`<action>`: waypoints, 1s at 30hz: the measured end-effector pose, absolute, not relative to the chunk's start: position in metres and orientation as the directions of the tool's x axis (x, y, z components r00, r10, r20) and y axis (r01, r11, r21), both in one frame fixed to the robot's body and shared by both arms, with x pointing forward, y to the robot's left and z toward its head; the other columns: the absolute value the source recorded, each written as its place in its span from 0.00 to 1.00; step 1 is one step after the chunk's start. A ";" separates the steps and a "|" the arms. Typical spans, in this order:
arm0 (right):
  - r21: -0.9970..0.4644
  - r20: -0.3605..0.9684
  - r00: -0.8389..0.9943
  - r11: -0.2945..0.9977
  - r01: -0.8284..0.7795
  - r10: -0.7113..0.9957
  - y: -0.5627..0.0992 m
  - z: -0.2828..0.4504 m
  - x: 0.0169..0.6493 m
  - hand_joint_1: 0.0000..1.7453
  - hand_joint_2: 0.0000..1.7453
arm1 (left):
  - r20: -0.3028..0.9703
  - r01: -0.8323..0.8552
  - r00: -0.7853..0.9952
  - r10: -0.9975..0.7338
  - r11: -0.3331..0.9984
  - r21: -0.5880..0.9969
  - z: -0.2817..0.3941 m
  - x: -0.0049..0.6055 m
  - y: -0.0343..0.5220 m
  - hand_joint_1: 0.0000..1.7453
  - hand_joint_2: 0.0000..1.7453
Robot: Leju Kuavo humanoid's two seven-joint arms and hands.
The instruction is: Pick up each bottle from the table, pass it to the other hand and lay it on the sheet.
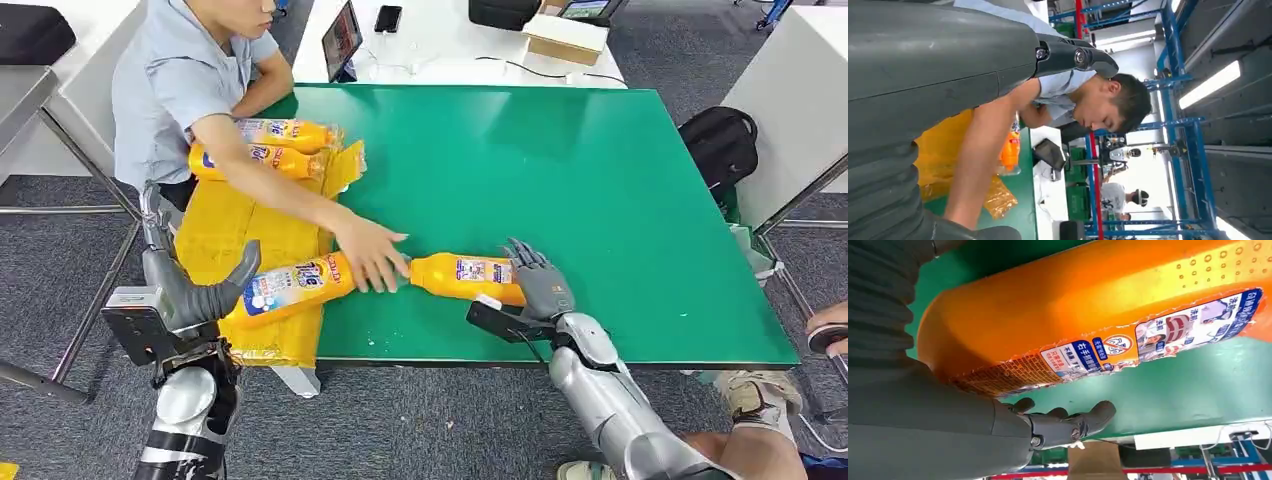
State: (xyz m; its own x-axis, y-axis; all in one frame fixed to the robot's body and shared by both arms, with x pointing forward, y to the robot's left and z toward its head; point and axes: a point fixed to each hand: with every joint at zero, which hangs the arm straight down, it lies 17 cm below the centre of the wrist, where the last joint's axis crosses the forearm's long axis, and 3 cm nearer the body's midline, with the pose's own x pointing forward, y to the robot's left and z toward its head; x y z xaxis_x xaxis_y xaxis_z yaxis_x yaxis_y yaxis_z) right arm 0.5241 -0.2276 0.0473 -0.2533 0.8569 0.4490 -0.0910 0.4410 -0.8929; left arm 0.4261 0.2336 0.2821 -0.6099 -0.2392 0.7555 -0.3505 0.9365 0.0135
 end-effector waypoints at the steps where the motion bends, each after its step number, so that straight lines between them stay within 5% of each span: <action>1: -0.892 0.450 -0.252 0.442 -0.093 0.857 -0.227 0.047 0.525 0.00 1.00 | 0.756 -0.350 -0.609 -0.240 0.937 0.016 0.281 0.426 0.233 0.00 1.00; 12: -0.891 0.454 -0.241 0.440 -0.114 0.858 -0.224 0.043 0.526 0.01 1.00 | 0.759 -0.347 -0.605 -0.243 0.938 0.024 0.279 0.428 0.233 0.00 1.00; 13: -0.893 0.449 -0.232 0.431 -0.127 0.863 -0.224 0.040 0.527 0.97 1.00 | 0.761 -0.345 -0.603 -0.239 0.938 0.022 0.279 0.429 0.233 0.00 1.00; 19: -0.897 0.403 -0.178 0.350 -0.270 0.898 -0.224 0.022 0.537 0.97 1.00 | 0.801 -0.291 -0.574 -0.169 0.957 -0.006 0.269 0.437 0.231 0.00 1.00; 24: -0.911 0.194 -0.102 0.141 -0.387 0.976 -0.239 0.007 0.546 1.00 1.00 | 0.822 -0.275 -0.549 -0.149 0.962 -0.010 0.260 0.440 0.232 0.00 1.00; 30: -0.879 0.071 -0.057 0.035 -0.475 0.996 -0.255 0.004 0.550 1.00 1.00 | 0.834 -0.260 -0.530 -0.153 0.966 0.012 0.252 0.443 0.231 0.00 1.00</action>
